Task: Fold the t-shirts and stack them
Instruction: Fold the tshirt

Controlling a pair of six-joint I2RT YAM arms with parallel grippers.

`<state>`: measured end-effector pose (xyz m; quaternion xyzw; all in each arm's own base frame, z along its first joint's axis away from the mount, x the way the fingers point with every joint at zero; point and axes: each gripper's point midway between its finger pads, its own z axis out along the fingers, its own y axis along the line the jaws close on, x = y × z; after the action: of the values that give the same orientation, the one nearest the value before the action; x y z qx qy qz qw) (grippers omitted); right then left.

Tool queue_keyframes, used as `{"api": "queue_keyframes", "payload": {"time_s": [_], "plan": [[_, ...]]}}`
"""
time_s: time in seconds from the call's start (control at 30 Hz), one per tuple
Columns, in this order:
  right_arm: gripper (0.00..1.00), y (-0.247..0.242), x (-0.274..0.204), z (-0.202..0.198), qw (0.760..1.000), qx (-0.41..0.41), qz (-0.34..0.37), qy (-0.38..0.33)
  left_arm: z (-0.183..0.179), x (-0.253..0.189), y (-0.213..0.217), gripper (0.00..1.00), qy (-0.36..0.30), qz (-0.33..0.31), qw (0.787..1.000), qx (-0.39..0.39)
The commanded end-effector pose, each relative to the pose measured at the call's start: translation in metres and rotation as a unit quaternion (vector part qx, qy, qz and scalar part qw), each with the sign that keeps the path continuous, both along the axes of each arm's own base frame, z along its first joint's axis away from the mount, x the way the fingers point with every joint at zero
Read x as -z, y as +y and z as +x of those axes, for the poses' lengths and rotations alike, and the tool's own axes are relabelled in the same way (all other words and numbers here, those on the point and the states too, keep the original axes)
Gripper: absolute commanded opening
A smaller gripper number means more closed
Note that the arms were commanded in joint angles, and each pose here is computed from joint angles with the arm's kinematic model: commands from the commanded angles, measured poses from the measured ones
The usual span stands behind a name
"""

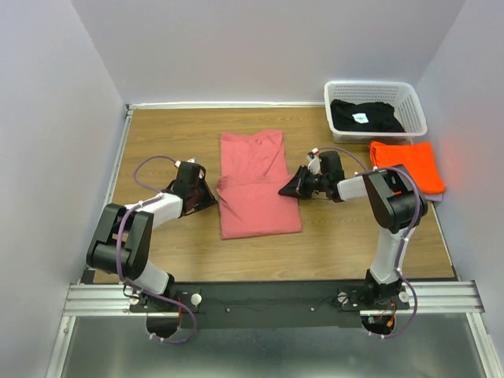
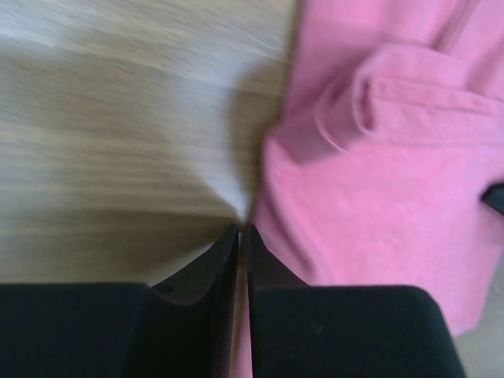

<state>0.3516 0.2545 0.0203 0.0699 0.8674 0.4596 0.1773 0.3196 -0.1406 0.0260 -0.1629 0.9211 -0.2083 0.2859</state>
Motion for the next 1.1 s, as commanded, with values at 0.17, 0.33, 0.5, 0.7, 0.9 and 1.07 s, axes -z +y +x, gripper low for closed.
{"api": "queue_keyframes", "payload": {"time_s": [0.17,0.33,0.5,0.7,0.9,1.07], "plan": [[0.20,-0.020,-0.007,0.013,1.000,0.012,-0.005,-0.014,0.018,-0.008,0.018,0.15,-0.009,0.008,1.000,0.002],[0.31,-0.033,-0.049,0.008,0.997,0.012,-0.057,-0.053,0.014,-0.057,0.024,0.30,-0.067,0.016,0.998,0.004],[0.51,-0.060,-0.041,-0.036,0.980,0.021,-0.200,-0.008,0.003,-0.089,0.043,0.60,-0.102,0.063,0.993,-0.006],[0.63,-0.081,-0.017,-0.100,0.924,0.003,-0.381,0.031,-0.013,-0.106,0.057,0.75,-0.095,0.109,0.989,-0.017],[0.62,-0.085,-0.004,-0.119,0.896,0.007,-0.442,0.043,-0.026,-0.107,0.043,0.75,-0.086,0.105,0.991,-0.004],[0.59,-0.083,-0.016,-0.113,0.895,0.016,-0.444,0.024,-0.038,-0.096,0.026,0.72,-0.069,0.106,0.992,0.020]]}}
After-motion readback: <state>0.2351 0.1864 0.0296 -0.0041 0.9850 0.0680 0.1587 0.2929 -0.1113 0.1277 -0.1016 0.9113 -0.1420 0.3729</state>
